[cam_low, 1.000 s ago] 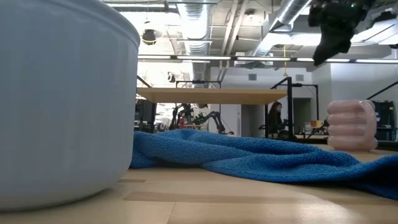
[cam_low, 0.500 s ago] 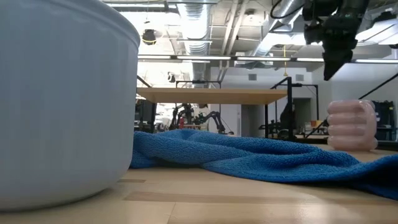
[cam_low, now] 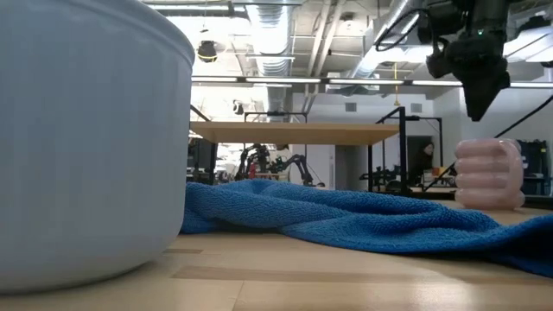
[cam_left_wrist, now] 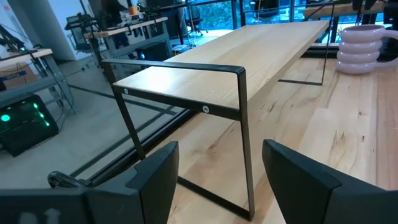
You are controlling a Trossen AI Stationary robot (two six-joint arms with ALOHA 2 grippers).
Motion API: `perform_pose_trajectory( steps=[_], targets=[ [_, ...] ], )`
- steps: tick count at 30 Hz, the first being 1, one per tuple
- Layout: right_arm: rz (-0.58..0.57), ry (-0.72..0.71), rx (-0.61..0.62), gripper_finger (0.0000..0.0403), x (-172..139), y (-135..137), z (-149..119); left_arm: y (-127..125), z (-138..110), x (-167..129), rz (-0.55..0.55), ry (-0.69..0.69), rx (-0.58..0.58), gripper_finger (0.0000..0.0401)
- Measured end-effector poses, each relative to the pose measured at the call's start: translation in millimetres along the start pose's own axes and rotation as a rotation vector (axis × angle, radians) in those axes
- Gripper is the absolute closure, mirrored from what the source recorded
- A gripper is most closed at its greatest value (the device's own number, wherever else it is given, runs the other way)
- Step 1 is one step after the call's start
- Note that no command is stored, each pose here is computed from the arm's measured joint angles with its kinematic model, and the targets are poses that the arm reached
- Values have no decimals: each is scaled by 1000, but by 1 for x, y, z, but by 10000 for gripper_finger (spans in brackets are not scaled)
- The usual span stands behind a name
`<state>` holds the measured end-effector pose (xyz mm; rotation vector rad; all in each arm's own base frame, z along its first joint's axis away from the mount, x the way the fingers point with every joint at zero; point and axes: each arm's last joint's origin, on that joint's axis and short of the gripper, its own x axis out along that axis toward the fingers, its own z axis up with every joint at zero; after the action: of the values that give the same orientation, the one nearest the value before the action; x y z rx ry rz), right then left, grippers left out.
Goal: Stack small to large cups/mugs on shelf
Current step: Put the purple mug on the shelf
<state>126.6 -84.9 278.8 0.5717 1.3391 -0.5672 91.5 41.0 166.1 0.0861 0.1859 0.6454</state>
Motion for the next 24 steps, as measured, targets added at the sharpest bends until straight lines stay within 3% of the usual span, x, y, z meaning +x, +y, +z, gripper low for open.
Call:
perform_pose_trajectory(
  steps=[8, 20, 24],
  targets=[
    [-64, 116, 62, 239, 11, -1, 5, 0, 0, 0, 0, 0, 0, 177],
    [-91, 256, 60, 239, 36, 1, 24, 0, 0, 0, 0, 1, 0, 177],
    [-150, 285, 26, 239, 43, 0, 29, 0, 0, 0, 0, 1, 0, 177]
  ],
)
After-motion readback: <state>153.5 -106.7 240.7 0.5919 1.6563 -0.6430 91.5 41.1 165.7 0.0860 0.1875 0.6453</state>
